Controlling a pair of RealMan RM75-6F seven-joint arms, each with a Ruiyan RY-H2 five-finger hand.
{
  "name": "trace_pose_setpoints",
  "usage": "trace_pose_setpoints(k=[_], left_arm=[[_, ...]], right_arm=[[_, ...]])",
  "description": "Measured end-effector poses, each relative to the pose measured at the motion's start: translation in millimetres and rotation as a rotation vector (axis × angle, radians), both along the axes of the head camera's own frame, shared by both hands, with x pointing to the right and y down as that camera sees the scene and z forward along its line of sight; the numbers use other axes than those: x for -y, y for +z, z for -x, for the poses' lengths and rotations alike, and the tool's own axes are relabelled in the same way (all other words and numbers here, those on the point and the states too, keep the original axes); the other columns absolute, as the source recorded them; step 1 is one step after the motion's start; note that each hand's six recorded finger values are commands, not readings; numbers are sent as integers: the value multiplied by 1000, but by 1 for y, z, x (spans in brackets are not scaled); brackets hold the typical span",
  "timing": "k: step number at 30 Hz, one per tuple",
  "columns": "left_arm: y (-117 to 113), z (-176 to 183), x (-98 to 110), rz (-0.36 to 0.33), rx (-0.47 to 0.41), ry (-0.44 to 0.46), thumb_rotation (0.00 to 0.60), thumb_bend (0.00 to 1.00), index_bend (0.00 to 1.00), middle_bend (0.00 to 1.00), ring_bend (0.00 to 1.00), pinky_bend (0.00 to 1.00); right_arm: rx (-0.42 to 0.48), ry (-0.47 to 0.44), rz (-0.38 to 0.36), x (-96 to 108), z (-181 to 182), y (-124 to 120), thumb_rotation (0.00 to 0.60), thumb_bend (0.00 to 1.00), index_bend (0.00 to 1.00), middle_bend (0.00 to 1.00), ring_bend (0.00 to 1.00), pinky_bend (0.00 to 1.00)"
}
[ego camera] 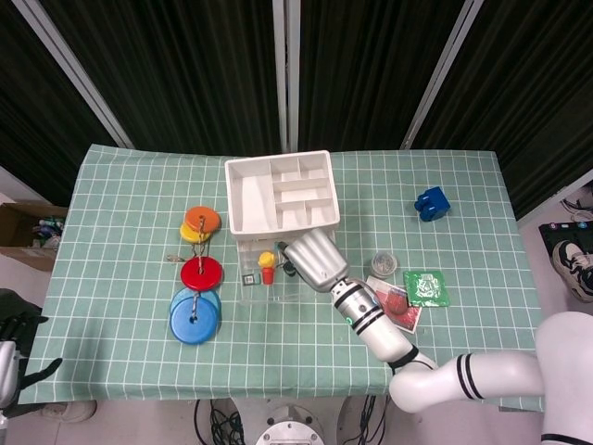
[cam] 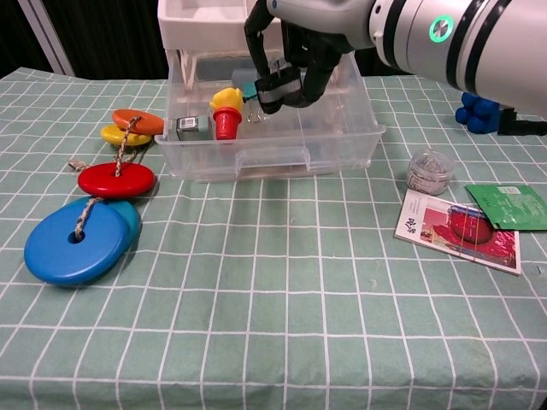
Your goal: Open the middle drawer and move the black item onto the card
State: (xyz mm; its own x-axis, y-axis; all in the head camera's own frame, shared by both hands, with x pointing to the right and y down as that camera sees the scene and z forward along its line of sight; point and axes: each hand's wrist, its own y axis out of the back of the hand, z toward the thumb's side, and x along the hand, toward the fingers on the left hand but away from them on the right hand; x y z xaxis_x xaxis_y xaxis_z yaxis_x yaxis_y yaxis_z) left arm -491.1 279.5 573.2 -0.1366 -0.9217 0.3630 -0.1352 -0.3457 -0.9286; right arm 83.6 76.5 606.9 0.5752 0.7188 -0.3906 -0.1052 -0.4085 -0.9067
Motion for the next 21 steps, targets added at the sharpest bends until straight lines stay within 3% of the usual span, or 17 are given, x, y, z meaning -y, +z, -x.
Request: trace_pose_setpoints(k=[6, 11, 16, 21], left_arm=[[-1, -2, 4, -4, 0, 12, 600, 0, 317, 252, 216, 212], [-3, -4, 7, -9, 2, 25, 600, 0, 317, 252, 216, 212], [-4, -10, 11, -14, 0, 36, 600, 0, 317, 252, 216, 212], [-4, -18, 12, -13, -4, 51, 600, 0, 317, 252, 217, 212]], right_arm=[[87, 39, -60, -1, -28, -40, 600, 245, 608, 940, 898, 941], [115, 143, -85, -8, -93, -63, 600, 245, 606, 940, 897, 940], [92, 228, -24, -31, -154, -55, 600, 245, 599, 940, 896, 940], [19, 251, 72, -52, -194, -20, 600, 245, 582, 939, 887, 940]])
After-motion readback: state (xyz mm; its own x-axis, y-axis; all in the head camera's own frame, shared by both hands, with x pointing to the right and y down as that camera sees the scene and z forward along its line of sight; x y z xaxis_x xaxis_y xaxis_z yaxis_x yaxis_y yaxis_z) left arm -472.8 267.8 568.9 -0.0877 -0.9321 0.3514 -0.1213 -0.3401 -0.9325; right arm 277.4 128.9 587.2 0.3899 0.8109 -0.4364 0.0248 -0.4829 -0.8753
